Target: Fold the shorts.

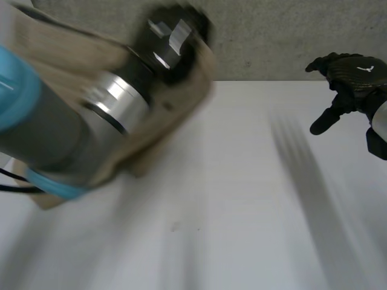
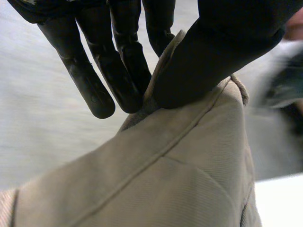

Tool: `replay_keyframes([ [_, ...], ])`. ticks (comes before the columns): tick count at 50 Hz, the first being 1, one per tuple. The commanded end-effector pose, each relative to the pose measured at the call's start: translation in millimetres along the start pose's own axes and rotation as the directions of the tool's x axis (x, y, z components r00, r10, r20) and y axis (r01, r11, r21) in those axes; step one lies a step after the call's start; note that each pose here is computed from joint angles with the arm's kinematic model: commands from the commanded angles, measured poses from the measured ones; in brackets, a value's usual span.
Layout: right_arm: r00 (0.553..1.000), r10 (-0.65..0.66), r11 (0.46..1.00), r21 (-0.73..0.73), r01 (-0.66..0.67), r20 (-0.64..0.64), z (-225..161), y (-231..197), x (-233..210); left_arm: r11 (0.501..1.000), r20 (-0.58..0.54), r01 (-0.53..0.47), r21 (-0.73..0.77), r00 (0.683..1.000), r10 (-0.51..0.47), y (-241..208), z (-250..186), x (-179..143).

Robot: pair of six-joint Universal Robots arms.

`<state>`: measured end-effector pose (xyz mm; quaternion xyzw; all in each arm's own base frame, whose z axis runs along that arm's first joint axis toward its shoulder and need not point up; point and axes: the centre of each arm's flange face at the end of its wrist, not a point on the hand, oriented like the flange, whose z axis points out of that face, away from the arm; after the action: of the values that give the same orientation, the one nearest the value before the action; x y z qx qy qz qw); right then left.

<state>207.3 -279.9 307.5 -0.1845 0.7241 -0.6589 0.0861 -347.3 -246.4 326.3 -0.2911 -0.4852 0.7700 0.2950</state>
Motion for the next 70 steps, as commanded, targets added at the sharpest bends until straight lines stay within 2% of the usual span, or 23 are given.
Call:
replay_keyframes([
  [1,1.0,-0.003,1.0,0.009,0.003,-0.02,3.6,-1.1,9.0,0.959,-0.276,0.092,-0.268,0.946,-0.169,97.9,-28.3,89.1],
  [6,1.0,-0.009,1.0,0.021,0.01,-0.022,5.2,-2.1,10.2,0.948,-0.328,0.044,-0.315,0.932,-0.152,103.4,-39.6,110.5],
  [11,0.999,-0.046,0.998,0.03,0.047,-0.03,6.4,-2.9,12.1,0.979,-0.318,-0.027,-0.202,0.947,-0.04,63.5,-29.3,98.4],
  [16,0.996,-0.089,0.996,0.018,0.089,-0.013,7.2,0.4,7.1,0.994,-0.137,-0.057,-0.088,0.99,0.045,8.2,-16.3,42.2],
  [21,0.996,-0.09,0.996,-0.008,0.09,0.029,6.8,8.7,-5.7,0.995,0.022,-0.045,-0.086,0.999,0.047,-5.7,-20.8,2.4],
  [28,0.981,-0.092,0.995,-0.025,0.098,0.169,-1.7,19.1,-52.7,0.969,0.211,-0.024,-0.248,0.974,0.078,24.3,-48.1,-56.1],
  [35,0.949,-0.081,0.995,-0.033,0.095,0.304,-2.6,29.2,-96.3,0.925,0.305,0.027,-0.379,0.947,0.097,53.4,-75.1,-85.4],
  [40,0.923,0.022,0.998,-0.059,0.001,0.385,9.8,34.6,-132.4,0.898,0.407,0.032,-0.439,0.898,0.167,66.5,-93.3,-117.2],
  [44,0.899,0.103,0.994,-0.079,-0.077,0.425,23.9,43.3,-155.8,0.877,0.442,0.017,-0.481,0.868,0.226,73.3,-102.3,-136.4],
  [52,0.882,0.1,0.995,-0.035,-0.094,0.46,53.3,66.2,-197.4,0.809,0.474,0.036,-0.586,0.825,0.307,97.8,-130.1,-170.7],
  [62,0.911,0.098,0.995,-0.071,-0.076,0.401,85.3,109.7,-212.6,0.796,0.488,0.058,-0.603,0.816,0.31,101.7,-141.4,-174.9],
  [67,0.917,0.097,0.995,-0.069,-0.077,0.386,85.3,104.8,-210.0,0.798,0.48,0.059,-0.599,0.825,0.3,102.6,-142.3,-177.6],
  [70,0.93,0.088,0.996,-0.051,-0.075,0.357,78.1,84.0,-202.1,0.799,0.466,0.059,-0.598,0.837,0.287,104.6,-141.5,-176.1],
])
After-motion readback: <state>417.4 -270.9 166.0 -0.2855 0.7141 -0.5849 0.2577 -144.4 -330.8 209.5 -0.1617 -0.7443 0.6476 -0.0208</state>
